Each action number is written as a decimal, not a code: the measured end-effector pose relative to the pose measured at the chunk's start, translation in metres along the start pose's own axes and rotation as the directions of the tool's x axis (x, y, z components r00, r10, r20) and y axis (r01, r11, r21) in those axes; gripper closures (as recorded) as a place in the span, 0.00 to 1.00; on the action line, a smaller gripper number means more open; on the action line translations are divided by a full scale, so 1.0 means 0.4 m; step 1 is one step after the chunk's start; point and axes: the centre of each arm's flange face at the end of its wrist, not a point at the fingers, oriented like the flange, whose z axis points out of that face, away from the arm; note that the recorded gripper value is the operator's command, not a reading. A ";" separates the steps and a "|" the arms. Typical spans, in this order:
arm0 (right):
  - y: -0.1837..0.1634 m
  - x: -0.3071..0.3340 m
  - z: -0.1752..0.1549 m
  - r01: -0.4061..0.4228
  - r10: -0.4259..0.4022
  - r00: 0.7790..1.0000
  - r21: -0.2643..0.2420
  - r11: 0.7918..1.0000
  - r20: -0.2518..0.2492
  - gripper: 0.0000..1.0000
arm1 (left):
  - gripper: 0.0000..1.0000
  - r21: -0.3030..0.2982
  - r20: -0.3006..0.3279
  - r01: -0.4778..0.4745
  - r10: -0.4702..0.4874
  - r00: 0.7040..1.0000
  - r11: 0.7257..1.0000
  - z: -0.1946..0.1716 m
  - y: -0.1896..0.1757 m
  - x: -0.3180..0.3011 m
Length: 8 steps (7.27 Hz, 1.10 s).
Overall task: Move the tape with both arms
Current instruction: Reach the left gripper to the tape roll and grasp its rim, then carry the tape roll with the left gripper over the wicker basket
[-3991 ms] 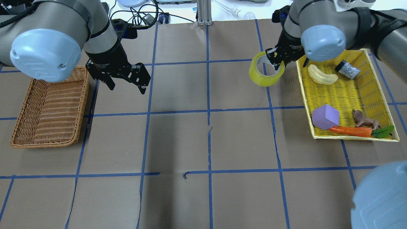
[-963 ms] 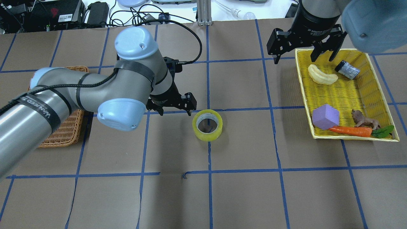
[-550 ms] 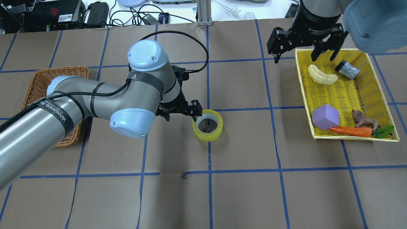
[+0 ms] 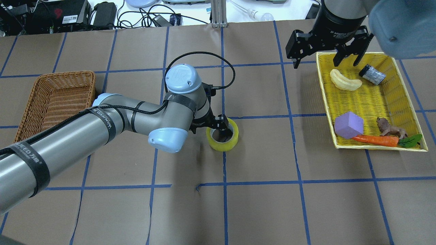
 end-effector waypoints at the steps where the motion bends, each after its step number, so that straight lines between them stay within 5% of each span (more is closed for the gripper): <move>1: 0.000 0.000 0.000 0.000 0.000 1.000 0.000 1.000 -0.001 0.00 | 0.71 0.005 -0.002 -0.004 0.004 1.000 1.000 0.020 -0.007 0.000; 2: 0.000 0.000 0.000 0.000 0.000 1.000 0.000 1.000 -0.001 0.00 | 1.00 0.006 -0.002 -0.015 0.015 1.000 1.000 0.035 -0.011 0.001; 8: 0.000 0.001 -0.001 0.000 0.000 1.000 0.001 1.000 -0.002 0.00 | 1.00 0.059 0.012 -0.210 0.210 0.978 0.976 -0.033 -0.036 -0.039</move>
